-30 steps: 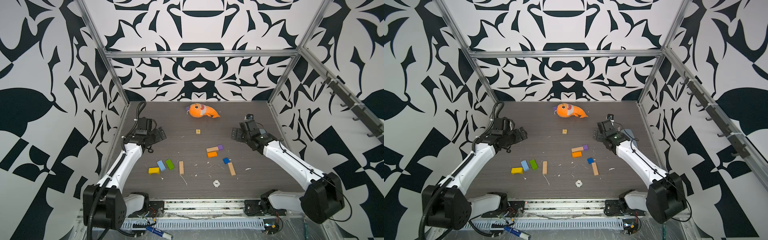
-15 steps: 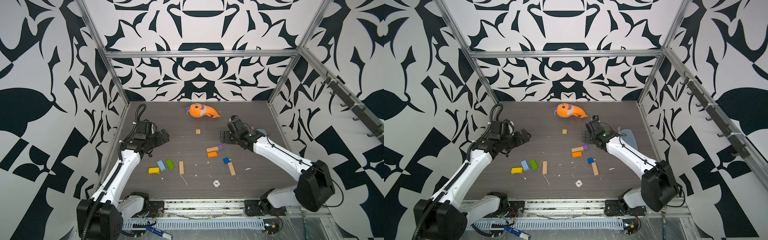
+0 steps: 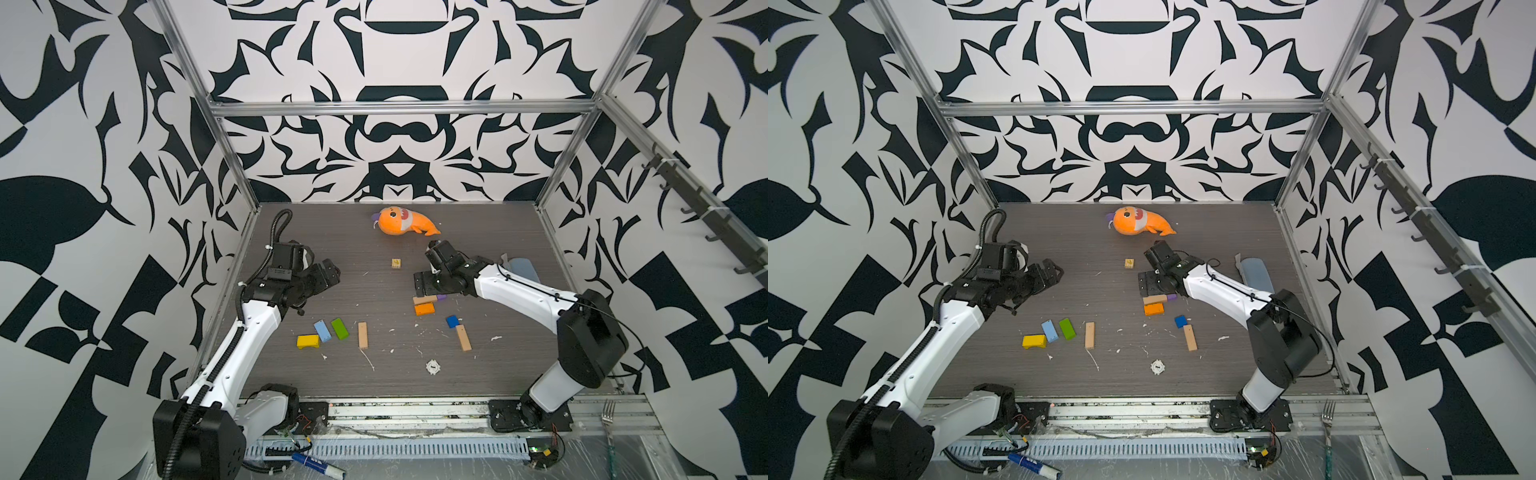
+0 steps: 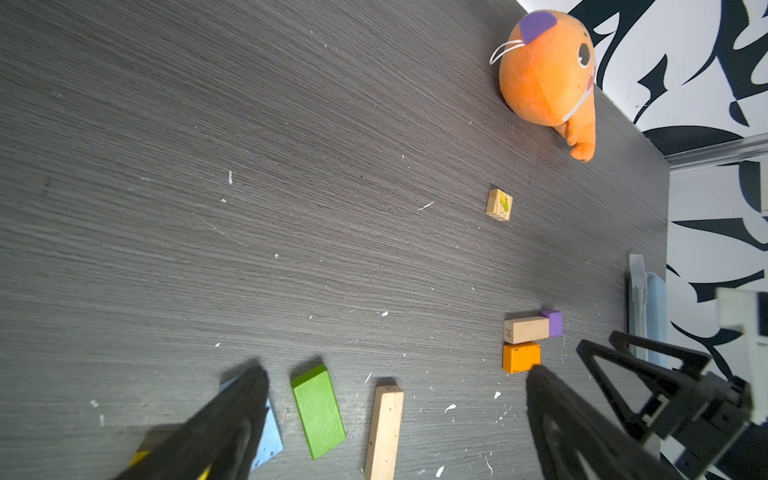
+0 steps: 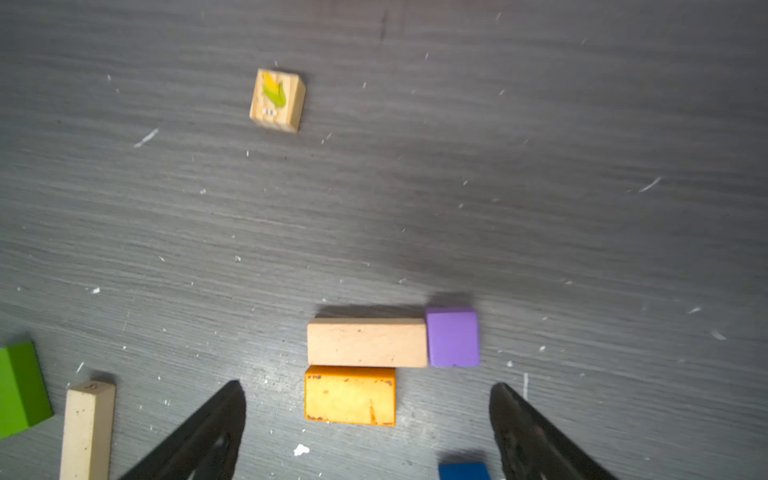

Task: Build the wood block tower
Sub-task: 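Raise both arms and move the right gripper over the beige bar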

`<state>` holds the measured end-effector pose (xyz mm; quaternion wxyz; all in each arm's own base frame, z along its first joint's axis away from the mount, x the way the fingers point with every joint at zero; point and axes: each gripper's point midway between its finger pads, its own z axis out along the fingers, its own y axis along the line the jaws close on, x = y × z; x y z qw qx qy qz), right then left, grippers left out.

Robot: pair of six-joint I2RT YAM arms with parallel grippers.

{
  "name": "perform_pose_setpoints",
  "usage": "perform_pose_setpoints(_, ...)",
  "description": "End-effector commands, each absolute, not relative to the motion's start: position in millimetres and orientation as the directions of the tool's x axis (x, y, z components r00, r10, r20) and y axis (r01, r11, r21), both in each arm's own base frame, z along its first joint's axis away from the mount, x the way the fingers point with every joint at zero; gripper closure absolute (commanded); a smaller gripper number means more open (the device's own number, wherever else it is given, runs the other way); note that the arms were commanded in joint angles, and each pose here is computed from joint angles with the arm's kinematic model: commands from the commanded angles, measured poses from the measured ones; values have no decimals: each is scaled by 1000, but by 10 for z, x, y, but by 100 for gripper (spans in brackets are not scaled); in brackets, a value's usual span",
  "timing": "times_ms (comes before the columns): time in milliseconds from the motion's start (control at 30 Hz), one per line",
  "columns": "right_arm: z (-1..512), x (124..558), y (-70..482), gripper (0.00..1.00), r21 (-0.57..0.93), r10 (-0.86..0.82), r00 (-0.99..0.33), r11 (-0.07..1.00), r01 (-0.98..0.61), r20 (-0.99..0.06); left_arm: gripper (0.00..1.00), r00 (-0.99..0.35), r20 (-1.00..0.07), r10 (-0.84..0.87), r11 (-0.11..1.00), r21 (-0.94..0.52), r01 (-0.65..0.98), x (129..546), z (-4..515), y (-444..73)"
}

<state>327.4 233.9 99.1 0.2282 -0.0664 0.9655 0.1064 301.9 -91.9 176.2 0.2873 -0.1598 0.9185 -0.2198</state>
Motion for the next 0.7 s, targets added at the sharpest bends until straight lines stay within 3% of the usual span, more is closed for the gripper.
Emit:
perform_pose_setpoints(0, 1120, 3303, 2444, 6, 222, -41, -886, 962, -160, -462, 0, -789, -435, -433, 841, -509, -181, 2969, 1730, -936)
perform_pose_setpoints(667, 625, 3286, 2490, 9, 170, -38, -942, 980, -100, -333, 1, -792, -420, -443, 837, -511, -197, 2938, 1663, -932)
